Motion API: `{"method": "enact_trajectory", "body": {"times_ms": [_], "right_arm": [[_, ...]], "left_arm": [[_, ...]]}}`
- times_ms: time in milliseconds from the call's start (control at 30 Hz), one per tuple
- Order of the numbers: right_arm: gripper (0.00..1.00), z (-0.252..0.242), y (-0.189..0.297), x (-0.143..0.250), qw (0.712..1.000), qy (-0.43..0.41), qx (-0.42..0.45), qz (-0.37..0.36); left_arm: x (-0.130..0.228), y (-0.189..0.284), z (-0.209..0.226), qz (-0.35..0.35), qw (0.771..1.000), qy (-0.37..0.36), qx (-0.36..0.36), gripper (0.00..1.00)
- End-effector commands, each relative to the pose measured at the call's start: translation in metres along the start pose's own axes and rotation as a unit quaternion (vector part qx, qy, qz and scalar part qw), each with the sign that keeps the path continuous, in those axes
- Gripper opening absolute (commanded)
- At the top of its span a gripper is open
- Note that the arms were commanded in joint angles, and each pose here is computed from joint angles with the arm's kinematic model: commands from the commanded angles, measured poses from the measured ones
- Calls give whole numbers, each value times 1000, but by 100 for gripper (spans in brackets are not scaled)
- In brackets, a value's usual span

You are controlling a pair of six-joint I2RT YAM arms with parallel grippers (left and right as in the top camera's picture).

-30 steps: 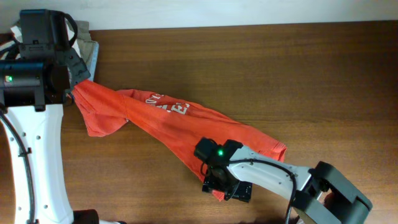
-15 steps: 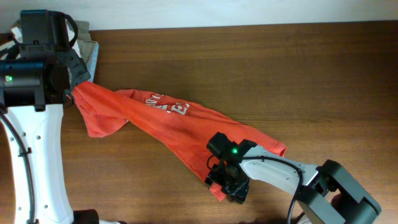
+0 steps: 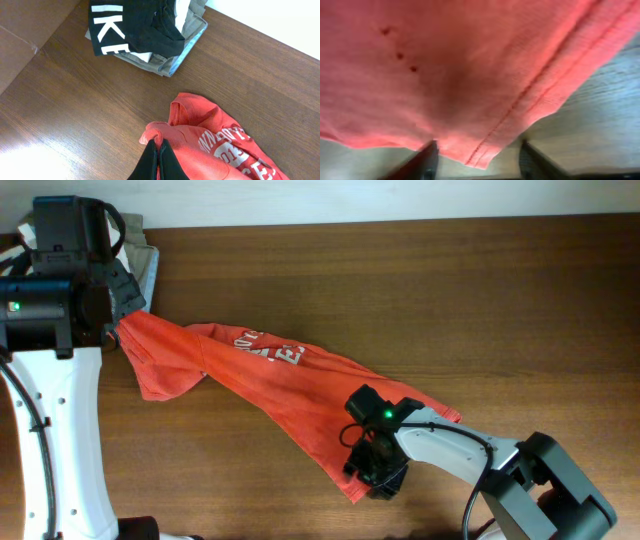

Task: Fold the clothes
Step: 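Grasp the shirt hem with the right gripper and lift it, then swing the shirt up and lay it flat with both grippers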

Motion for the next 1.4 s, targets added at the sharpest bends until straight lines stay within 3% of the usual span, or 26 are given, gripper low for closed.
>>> {"method": "enact_trajectory", "body": {"times_ms": [0,33,100,167,367,400,467,567,667,733,800,833,933,1033,1133,1300,1333,1367], "right_arm": [[36,-14,-12,-11,998,-8,42,-43],[37,-15,-12,-10,998,-10,45,-42],[52,-15,-14,-6,998,-5,48,-38],[61,-11,-18,0,998,17,42,-50],[67,-22,-20,0,994,-16,83,-72],[65,-23,-21,1,993,-15,90,-73],[50,-20,-24,4,994,-7,85,-73],[4,-18,-23,4,994,-6,80,-73],[4,-12,-16,5,993,-6,81,-84],[4,-4,15,8,983,-4,99,-156],[4,5,89,21,951,8,105,-289],[4,10,145,38,936,16,65,-345],[4,1,266,74,905,79,-58,-414],[4,-41,372,112,839,133,-182,-496],[4,-97,436,148,760,158,-319,-543],[4,-172,473,162,667,67,-399,-625],[4,-178,477,163,655,51,-405,-636],[4,-178,479,162,648,36,-402,-646]], "left_arm": [[-2,-3,0,1,1000,5,-4,0],[-2,-3,0,1,1000,5,-5,0],[-2,-3,0,1,1000,6,-5,0],[-2,-3,0,1,1000,5,-5,0],[5,-3,0,23,1000,-2,1,0],[4,-3,0,22,1000,-2,1,1],[5,-3,0,23,1000,-2,1,1],[5,-2,0,24,1000,-3,1,1],[5,-2,0,24,1000,-3,1,1],[5,-2,-1,26,1000,-3,13,0],[7,5,-4,23,998,2,51,0],[10,23,3,2,998,6,59,0],[29,82,31,-74,994,32,77,0],[73,165,69,-187,971,60,135,0],[119,253,114,-322,926,97,169,0],[146,325,147,-477,844,135,207,0],[138,324,145,-481,841,136,208,0],[112,309,133,-457,856,130,204,0]]}}
Point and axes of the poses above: each gripper's point midway between its finger pads, its own y axis back along the fingers, its own z axis along the line the jaws close on, x = y × z, the point moved 10 cm from there along y, back along the fingers, and after that the axes turned 12 degrees about -y, right-handed, at the moved point
